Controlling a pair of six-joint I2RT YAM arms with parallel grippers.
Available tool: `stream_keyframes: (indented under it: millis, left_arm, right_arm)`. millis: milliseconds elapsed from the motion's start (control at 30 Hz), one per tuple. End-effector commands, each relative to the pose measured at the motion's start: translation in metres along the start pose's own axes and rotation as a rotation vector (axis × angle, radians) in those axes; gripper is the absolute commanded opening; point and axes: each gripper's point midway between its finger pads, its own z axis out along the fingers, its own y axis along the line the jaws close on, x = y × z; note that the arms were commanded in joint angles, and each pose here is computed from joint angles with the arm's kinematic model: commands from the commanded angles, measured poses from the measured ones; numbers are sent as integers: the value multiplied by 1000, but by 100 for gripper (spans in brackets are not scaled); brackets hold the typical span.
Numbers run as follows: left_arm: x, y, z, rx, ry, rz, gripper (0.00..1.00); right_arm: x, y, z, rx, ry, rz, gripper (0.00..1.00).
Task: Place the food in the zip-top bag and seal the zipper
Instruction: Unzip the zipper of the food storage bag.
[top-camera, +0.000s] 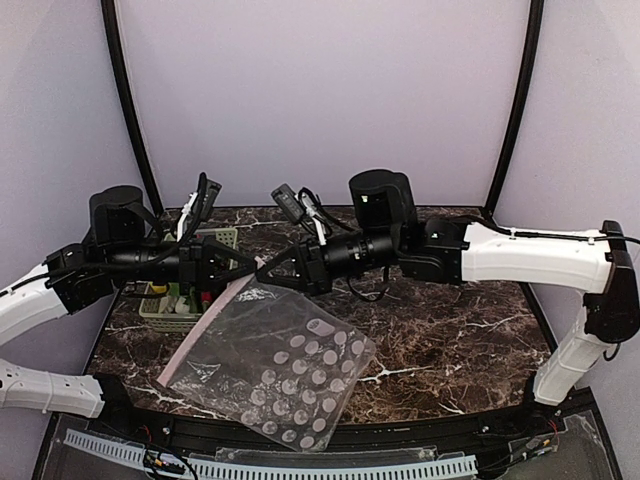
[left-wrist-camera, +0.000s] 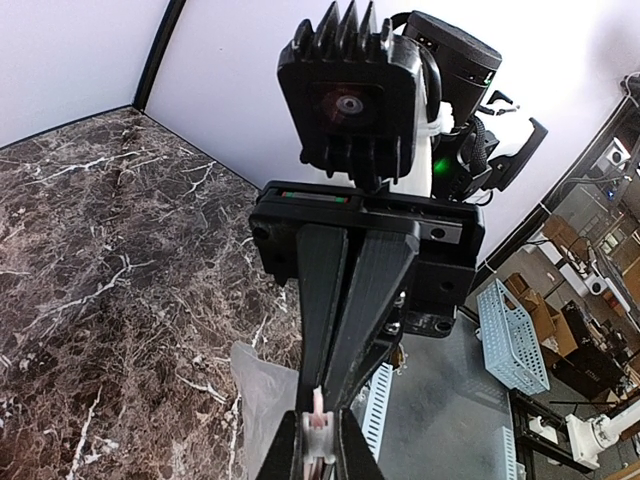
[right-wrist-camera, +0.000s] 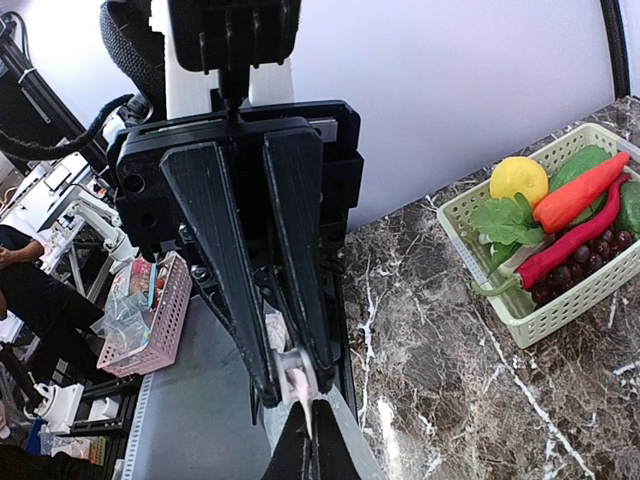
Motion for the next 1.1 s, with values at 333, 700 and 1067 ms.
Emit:
stream_keyframes:
  millis: [333, 700, 1067]
  left_arm:
    - [24, 0, -3, 23, 64, -41, 1]
    - [36, 1, -9, 17, 83, -31, 1]
    - [48, 3, -13, 7, 116, -27, 1]
  right_arm:
    - [-50, -33, -44, 236, -183, 3, 0]
    - [-60, -61, -57, 349, -222, 56, 0]
    - [-75, -71, -74, 442, -268, 54, 0]
